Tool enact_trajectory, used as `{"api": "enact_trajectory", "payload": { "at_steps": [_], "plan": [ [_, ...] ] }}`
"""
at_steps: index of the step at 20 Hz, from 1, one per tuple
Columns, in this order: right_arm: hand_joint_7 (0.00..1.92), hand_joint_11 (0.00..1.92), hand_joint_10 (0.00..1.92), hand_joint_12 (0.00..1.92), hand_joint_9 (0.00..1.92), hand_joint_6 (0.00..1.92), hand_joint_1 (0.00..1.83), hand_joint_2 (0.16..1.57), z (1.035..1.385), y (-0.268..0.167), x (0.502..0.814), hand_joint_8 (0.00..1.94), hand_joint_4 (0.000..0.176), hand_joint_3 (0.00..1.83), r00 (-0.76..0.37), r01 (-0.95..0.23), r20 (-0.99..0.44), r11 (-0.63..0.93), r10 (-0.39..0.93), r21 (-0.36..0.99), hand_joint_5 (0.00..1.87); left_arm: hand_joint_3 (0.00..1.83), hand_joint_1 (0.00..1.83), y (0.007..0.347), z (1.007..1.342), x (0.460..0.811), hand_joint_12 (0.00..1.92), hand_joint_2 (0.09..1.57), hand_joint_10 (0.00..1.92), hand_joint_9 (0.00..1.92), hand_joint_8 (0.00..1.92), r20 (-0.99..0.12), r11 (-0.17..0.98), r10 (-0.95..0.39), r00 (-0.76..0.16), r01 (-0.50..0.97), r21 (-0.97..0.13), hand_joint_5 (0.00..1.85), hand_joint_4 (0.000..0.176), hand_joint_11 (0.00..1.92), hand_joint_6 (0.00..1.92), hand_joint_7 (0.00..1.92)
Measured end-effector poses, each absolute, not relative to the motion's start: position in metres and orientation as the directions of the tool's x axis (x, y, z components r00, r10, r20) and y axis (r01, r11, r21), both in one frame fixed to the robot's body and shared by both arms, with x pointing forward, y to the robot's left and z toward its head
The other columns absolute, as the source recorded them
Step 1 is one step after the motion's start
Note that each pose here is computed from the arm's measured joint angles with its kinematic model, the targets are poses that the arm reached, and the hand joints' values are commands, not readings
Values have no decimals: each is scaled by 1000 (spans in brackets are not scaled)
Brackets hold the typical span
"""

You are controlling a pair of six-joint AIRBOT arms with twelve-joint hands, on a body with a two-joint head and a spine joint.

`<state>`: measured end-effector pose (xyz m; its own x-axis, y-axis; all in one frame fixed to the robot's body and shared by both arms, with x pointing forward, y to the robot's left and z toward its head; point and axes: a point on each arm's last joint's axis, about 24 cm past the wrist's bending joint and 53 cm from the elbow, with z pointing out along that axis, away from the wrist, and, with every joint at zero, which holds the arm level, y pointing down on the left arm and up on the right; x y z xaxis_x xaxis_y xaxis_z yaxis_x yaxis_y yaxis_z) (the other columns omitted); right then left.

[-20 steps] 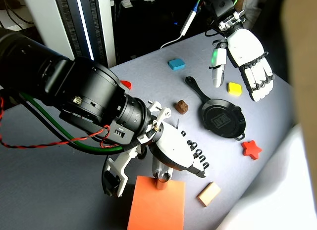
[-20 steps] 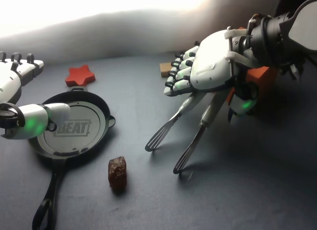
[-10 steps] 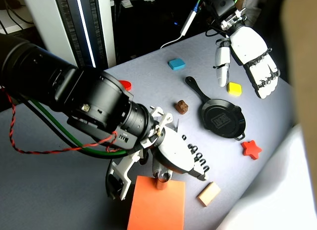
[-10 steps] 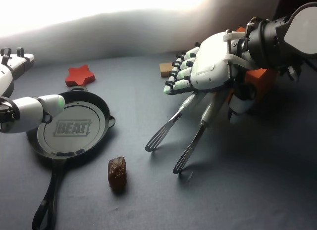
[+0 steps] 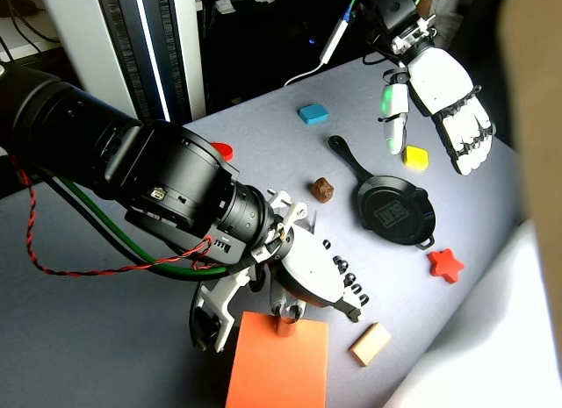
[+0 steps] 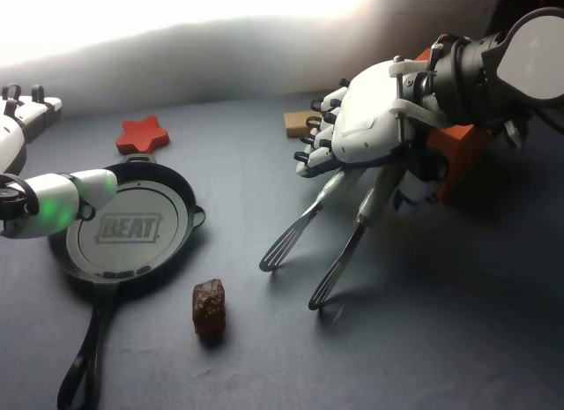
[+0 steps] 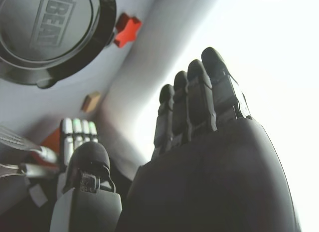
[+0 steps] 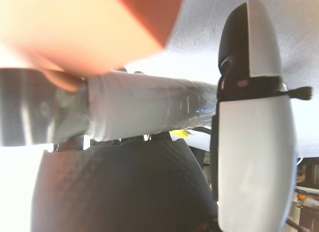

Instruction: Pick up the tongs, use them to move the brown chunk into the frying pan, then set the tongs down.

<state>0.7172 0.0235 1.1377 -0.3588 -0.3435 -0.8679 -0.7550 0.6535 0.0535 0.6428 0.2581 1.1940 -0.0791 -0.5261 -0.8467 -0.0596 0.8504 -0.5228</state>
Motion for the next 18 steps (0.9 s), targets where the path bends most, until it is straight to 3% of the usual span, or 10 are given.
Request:
{"api": "enact_trajectory", "payload": {
  "at_steps": [2, 7, 8, 9, 10, 11, 12, 14, 18],
  "plan": [
    [604, 0, 82, 1340, 552, 72, 1042, 1043, 1138, 24, 717, 23, 0, 21, -362, -754, -868, 655, -340, 58, 521, 0, 22, 259, 1194, 643, 457, 1222, 2, 145, 3, -847, 851, -526, -77, -61, -522, 129, 0, 0, 1, 158],
    [943, 357, 167, 1402, 877, 118, 1022, 1156, 1136, 24, 715, 58, 0, 24, -409, -735, -858, 669, -311, 108, 846, 1, 20, 262, 1192, 644, 457, 1224, 2, 150, 2, -839, 843, -538, -82, -73, -533, 122, 0, 0, 0, 165],
    [997, 463, 185, 1398, 920, 1050, 1073, 1196, 1135, 24, 714, 53, 0, 34, -414, -735, -855, 669, -312, 111, 786, 2, 3, 262, 1192, 644, 456, 1227, 0, 146, 0, -839, 843, -537, -82, -74, -532, 118, 0, 0, 0, 161],
    [1070, 520, 218, 1417, 987, 1188, 1103, 1194, 1135, 24, 714, 70, 0, 14, -416, -736, -853, 668, -314, 113, 809, 2, 0, 262, 1191, 644, 429, 1228, 0, 144, 0, -840, 844, -536, -84, -74, -531, 112, 0, 0, 2, 158],
    [1144, 551, 256, 1450, 1054, 1156, 1122, 1179, 1135, 24, 714, 87, 0, 1, -417, -736, -853, 668, -314, 114, 854, 2, 0, 262, 1190, 644, 420, 1229, 0, 137, 0, -840, 844, -536, -86, -74, -531, 110, 0, 0, 2, 151],
    [1049, 562, 288, 1497, 1077, 1141, 1193, 1105, 1135, 25, 713, 725, 0, 71, -417, -736, -853, 667, -314, 114, 898, 1, 0, 262, 1190, 644, 415, 1228, 1, 139, 1, -839, 843, -537, -88, -74, -532, 109, 0, 0, 1, 153],
    [1007, 559, 382, 1515, 1070, 1128, 1205, 1123, 1137, 25, 713, 904, 9, 25, -417, -737, -853, 666, -315, 115, 910, 0, 21, 262, 1189, 644, 420, 1225, 5, 150, 5, -839, 844, -536, -90, -75, -531, 125, 0, 0, 7, 165],
    [1040, 651, 480, 1496, 1100, 1044, 1221, 1110, 1141, 26, 715, 879, 20, 0, -412, -737, -857, 666, -310, 114, 970, 0, 12, 262, 1189, 644, 436, 1225, 5, 156, 3, -839, 844, -536, -90, -75, -531, 125, 0, 0, 4, 171],
    [1023, 641, 672, 1563, 1043, 1086, 1215, 1118, 1160, 27, 711, 913, 20, 1, -400, -740, -872, 661, -283, 124, 948, 1, 4, 261, 1189, 644, 419, 1226, 2, 151, 1, -835, 840, -542, -89, -72, -538, 121, 0, 0, 0, 168]
  ]
}}
